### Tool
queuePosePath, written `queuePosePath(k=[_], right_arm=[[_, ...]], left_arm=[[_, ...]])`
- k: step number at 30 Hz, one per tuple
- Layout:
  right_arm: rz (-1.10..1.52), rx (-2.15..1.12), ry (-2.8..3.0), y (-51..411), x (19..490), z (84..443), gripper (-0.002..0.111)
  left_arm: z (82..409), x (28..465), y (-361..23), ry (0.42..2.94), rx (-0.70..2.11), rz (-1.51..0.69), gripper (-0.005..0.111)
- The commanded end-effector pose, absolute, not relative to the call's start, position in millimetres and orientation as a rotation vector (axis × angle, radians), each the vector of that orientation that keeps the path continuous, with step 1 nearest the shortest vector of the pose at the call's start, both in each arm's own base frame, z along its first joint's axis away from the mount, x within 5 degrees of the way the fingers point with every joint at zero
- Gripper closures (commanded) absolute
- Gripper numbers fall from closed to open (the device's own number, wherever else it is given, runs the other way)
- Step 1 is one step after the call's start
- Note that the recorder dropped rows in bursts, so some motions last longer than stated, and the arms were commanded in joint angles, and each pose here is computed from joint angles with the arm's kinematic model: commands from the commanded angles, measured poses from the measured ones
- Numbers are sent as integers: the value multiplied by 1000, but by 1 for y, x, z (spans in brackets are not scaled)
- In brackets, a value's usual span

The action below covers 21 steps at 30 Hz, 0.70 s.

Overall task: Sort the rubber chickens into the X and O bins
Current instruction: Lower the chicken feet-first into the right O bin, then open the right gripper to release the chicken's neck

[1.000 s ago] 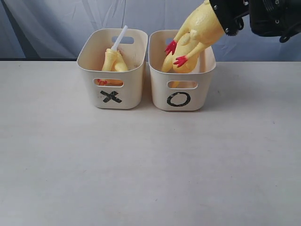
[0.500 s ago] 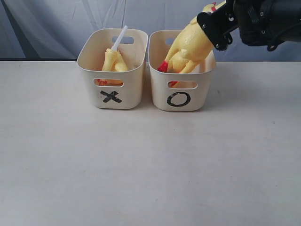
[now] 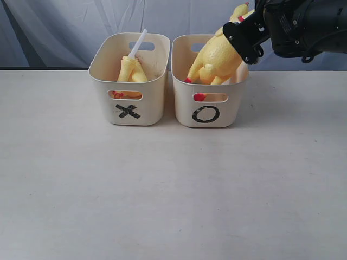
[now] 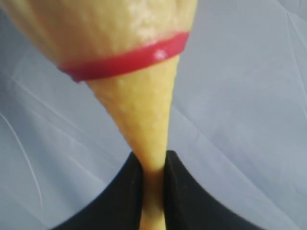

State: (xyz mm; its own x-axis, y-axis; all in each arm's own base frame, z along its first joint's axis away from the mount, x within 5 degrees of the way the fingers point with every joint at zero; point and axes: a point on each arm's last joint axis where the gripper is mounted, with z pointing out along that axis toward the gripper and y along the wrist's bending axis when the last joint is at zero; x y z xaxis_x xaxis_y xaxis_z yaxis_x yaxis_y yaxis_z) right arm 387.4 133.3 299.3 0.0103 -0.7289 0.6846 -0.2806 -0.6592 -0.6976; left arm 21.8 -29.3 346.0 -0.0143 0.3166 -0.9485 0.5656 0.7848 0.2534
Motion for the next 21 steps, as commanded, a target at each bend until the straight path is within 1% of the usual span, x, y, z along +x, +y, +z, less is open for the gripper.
queuePosePath(k=[1, 7, 12, 17, 18, 19, 21], right_arm=[[-1693, -1921, 1020, 133, 389, 303, 109], [-1658, -1928, 1046, 134, 390, 298, 109], [-1663, -1973, 1057, 135, 396, 282, 109], [-1644, -1970, 1075, 136, 396, 281, 109], [-1641, -1971, 1076, 136, 396, 281, 106], [-1637, -1971, 1077, 136, 396, 280, 100], [-1635, -1971, 1076, 136, 396, 280, 82]], left_arm=[[345, 21, -29, 1611, 704, -224, 107], [345, 21, -29, 1611, 704, -224, 107], [345, 21, -29, 1611, 704, -224, 107], [345, 21, -29, 1611, 704, -224, 107], [345, 21, -29, 1611, 704, -224, 107], [345, 21, -29, 1611, 704, -224, 107], [345, 21, -29, 1611, 704, -224, 107]])
